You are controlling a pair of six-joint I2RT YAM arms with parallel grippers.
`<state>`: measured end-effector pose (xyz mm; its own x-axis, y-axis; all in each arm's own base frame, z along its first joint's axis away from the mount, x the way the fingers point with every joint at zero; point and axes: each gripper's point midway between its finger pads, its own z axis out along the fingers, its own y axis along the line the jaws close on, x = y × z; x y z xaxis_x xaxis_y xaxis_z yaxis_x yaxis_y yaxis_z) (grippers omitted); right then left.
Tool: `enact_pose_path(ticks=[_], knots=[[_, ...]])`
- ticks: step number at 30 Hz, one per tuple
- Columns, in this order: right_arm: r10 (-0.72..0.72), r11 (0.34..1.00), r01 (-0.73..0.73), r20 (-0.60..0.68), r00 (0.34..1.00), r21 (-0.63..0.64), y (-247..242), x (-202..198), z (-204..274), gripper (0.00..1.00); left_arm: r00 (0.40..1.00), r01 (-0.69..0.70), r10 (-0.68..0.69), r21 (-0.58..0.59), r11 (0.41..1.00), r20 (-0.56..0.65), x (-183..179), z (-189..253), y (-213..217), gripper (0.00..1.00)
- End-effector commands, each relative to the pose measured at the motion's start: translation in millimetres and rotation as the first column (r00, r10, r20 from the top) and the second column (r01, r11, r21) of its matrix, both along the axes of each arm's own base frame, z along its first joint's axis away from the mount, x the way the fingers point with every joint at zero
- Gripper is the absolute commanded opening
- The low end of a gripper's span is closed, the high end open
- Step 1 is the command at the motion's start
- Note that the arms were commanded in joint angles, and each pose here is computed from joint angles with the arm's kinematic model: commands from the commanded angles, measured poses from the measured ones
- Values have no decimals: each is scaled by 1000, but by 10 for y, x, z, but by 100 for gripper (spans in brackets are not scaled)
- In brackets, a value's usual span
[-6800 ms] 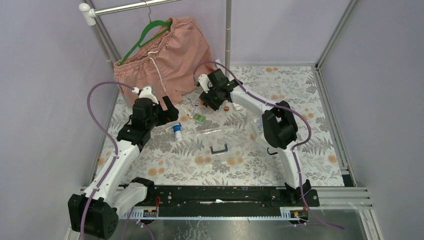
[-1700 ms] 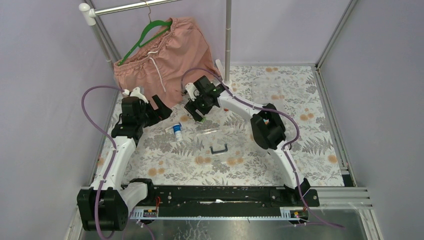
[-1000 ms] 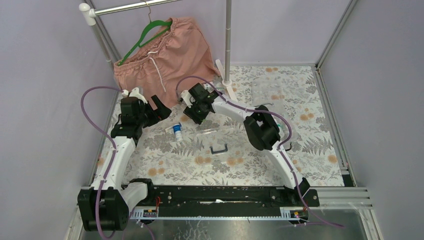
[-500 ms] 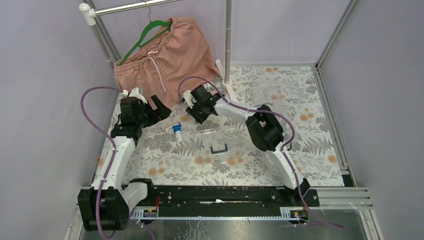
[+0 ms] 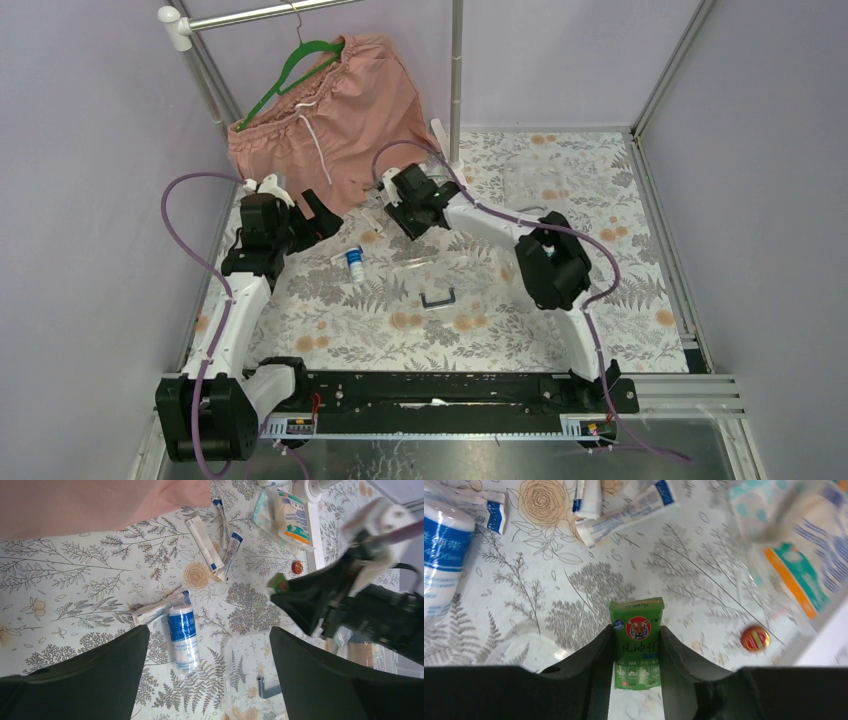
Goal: Organize the medicine kit
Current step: Pick up the medical item at the center of the board, then place the medical item at the medicine box.
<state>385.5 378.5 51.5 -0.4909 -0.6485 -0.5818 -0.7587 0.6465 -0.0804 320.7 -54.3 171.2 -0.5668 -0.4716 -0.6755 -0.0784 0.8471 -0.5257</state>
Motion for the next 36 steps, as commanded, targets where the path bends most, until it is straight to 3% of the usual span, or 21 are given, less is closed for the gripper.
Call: enact_pose_path(ticks=[1, 10, 19, 24, 30, 36], knots=[[-145, 983, 134, 81, 986, 129, -253, 98, 777, 35, 1000, -1, 1, -9, 1000, 23, 46, 16, 13, 99], [-392, 911, 380, 53, 918, 160, -1459, -111, 1143, 35, 1000, 2, -1, -13, 1000, 20, 43, 10, 9, 99], [-713, 701, 708, 74, 697, 87, -2777, -534, 1212, 35, 1000, 21, -21, -35, 999, 15, 44, -4, -39, 99], [-773, 634, 773, 56, 632, 14, -3054, -694, 975, 35, 1000, 21, -21, -36, 999, 16, 41, -4, -39, 99], [-783, 617, 779, 10, 622, -113, -3115, -758, 599, 40, 1000, 26, -25, -37, 999, 16, 32, -6, -48, 99], [-785, 613, 777, -1, 620, -146, -3109, -735, 496, 57, 1000, 26, -25, -34, 999, 16, 20, -12, -44, 99]])
